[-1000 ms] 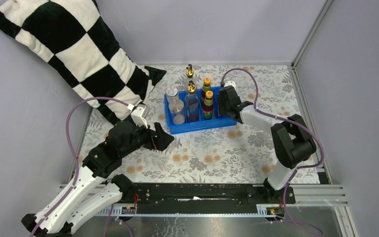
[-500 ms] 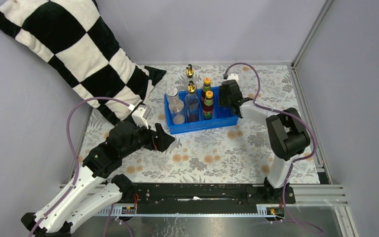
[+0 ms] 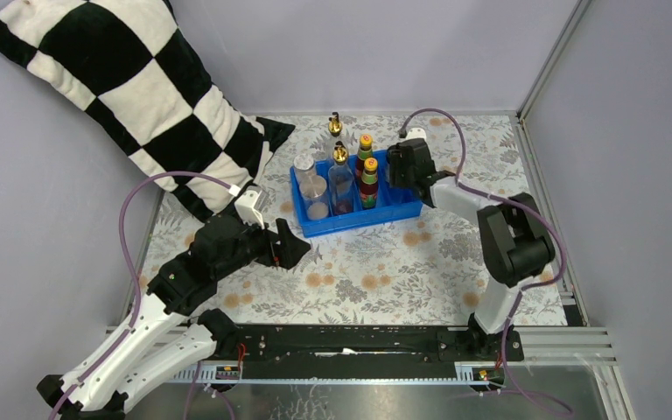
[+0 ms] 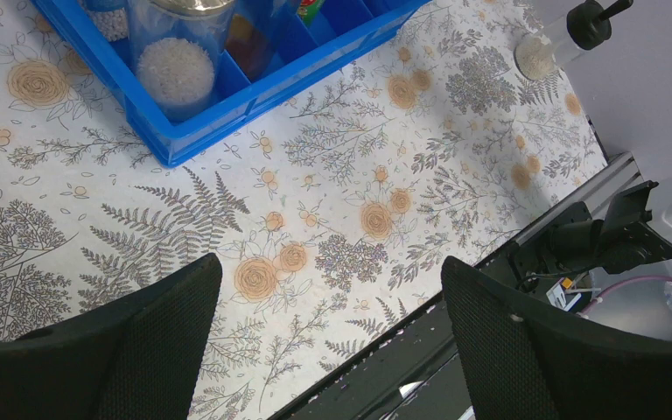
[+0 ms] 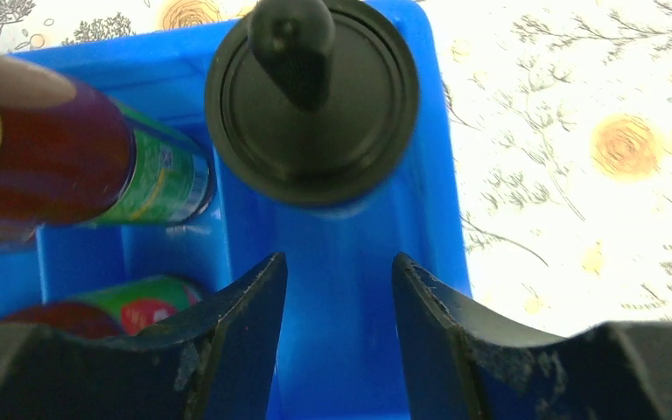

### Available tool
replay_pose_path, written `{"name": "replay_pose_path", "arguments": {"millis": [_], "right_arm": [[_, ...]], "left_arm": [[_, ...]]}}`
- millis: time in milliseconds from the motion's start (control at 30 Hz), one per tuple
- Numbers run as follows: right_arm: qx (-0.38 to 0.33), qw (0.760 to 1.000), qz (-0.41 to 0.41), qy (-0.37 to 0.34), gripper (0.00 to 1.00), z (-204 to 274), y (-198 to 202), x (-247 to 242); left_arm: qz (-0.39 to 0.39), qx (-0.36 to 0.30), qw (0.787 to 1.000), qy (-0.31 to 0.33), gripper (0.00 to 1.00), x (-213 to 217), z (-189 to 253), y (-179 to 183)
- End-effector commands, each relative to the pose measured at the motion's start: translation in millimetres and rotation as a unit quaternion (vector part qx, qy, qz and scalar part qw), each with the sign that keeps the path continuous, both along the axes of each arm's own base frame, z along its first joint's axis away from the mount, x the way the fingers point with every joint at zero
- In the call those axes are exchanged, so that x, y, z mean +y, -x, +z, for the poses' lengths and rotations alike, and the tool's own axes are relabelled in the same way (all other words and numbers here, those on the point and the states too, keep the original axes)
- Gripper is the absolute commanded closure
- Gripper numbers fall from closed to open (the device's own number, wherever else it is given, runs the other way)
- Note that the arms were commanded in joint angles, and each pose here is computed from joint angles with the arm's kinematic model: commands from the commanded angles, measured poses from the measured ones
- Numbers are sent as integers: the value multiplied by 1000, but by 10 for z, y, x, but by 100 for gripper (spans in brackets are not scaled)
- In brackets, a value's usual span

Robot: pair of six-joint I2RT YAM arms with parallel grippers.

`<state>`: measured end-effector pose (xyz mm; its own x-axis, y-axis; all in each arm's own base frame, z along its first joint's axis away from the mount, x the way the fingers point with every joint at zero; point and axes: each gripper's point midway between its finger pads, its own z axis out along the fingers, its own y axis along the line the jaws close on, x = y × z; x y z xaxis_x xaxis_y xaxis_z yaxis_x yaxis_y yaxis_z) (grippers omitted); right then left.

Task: Organize the condiment bottles
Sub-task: Adjust the bottle in the storage box, then adjust the storage box at the center of the board.

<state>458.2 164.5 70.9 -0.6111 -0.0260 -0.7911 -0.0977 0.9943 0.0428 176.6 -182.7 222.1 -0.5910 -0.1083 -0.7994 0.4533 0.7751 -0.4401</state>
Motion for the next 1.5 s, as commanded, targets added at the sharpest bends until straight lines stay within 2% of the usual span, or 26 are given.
{"name": "replay_pose_path", "arguments": {"millis": [0, 200, 367, 567, 733, 1333, 1467], "right_arm": [[-26, 1000, -7, -15, 45, 474, 195, -114], [26, 1000, -15, 6, 45, 282, 590, -294], [43, 999, -31, 10, 45, 153, 815, -410], [74, 996, -44, 16, 48, -30, 952, -475], [73, 995, -68, 25, 58, -53, 1100, -610], [106, 991, -74, 24, 58, -199, 1485, -732], [122, 990, -73, 26, 64, -212, 1545, -738]], "left_arm": [[6, -15, 1000, 8, 1, -13, 62, -43], [5, -16, 1000, 10, 1, -12, 72, -32], [4, -17, 1000, 11, 1, -13, 82, -29], [3, -18, 1000, 12, 1, -13, 93, -22], [2, -20, 1000, 14, 1, -15, 105, -13], [-4, -21, 1000, 16, 1, -32, 113, 1], [-4, -23, 1000, 18, 1, -29, 124, 7]]}}
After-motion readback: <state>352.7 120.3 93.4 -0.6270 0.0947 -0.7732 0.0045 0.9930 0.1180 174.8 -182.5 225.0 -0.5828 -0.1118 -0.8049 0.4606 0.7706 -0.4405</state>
